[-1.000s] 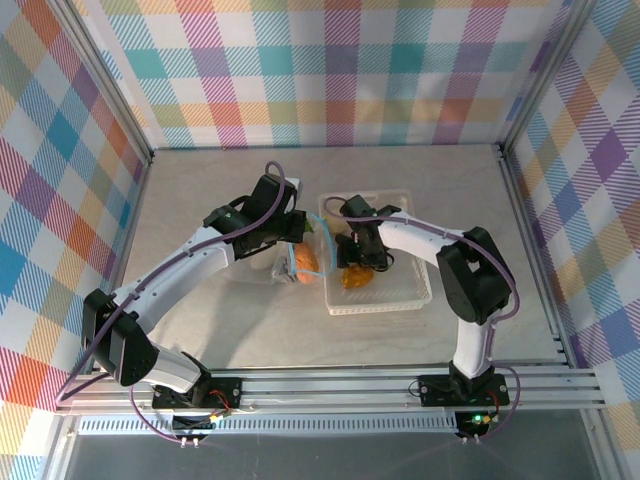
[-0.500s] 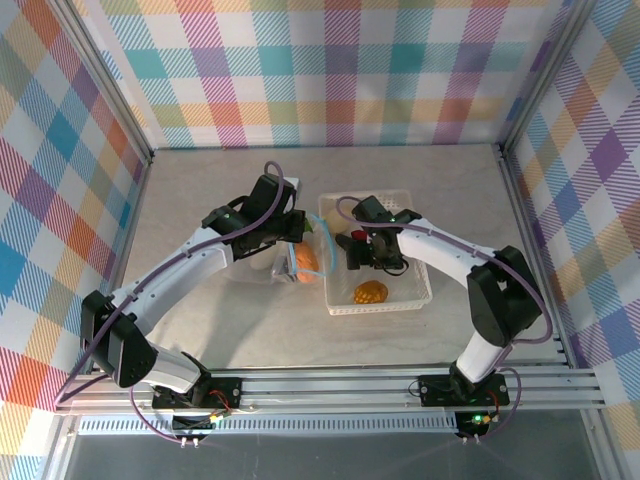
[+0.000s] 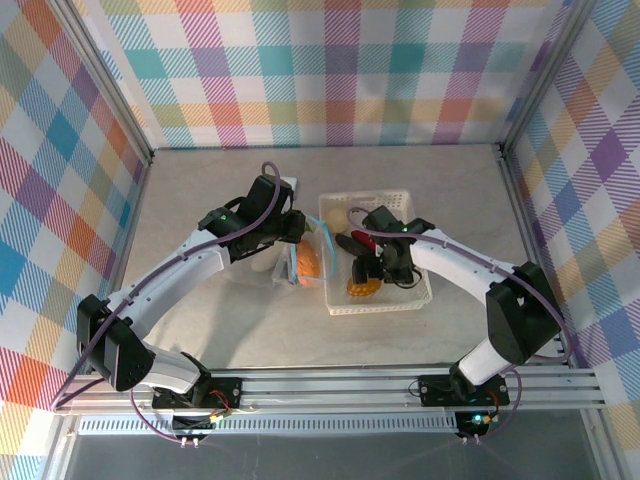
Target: Place the food in the zip-top bag and seal the zipper
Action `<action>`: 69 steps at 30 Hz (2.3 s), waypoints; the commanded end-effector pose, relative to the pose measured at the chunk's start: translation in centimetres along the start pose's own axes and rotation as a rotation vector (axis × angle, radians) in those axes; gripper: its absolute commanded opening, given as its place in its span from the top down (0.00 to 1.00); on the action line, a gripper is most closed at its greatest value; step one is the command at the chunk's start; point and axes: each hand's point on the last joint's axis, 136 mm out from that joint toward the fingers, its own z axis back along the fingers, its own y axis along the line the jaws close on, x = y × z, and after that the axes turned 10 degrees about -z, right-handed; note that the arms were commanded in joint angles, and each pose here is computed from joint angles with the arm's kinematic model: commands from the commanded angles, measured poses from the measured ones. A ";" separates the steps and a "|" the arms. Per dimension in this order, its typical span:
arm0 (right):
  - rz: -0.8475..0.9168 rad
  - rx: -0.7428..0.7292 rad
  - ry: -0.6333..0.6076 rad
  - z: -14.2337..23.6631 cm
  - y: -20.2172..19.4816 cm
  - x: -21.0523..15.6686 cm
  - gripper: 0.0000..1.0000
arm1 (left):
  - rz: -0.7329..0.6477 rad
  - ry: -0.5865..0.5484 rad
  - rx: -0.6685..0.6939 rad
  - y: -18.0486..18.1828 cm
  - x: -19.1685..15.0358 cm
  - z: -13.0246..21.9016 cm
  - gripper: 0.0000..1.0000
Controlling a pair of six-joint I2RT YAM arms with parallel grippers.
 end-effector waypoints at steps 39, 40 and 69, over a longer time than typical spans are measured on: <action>-0.118 -0.050 0.000 -5.0 -0.2 1.2 0.08 | -0.057 0.056 0.035 1.2 -2.1 -0.1 1.00; -0.115 -0.057 -0.006 -5.1 -0.3 1.3 0.08 | -0.058 0.055 0.036 1.2 -2.1 -0.1 1.00; 0.205 0.352 -0.327 8.5 8.2 3.2 0.36 | -0.041 0.066 0.014 0.7 -1.5 -0.9 1.00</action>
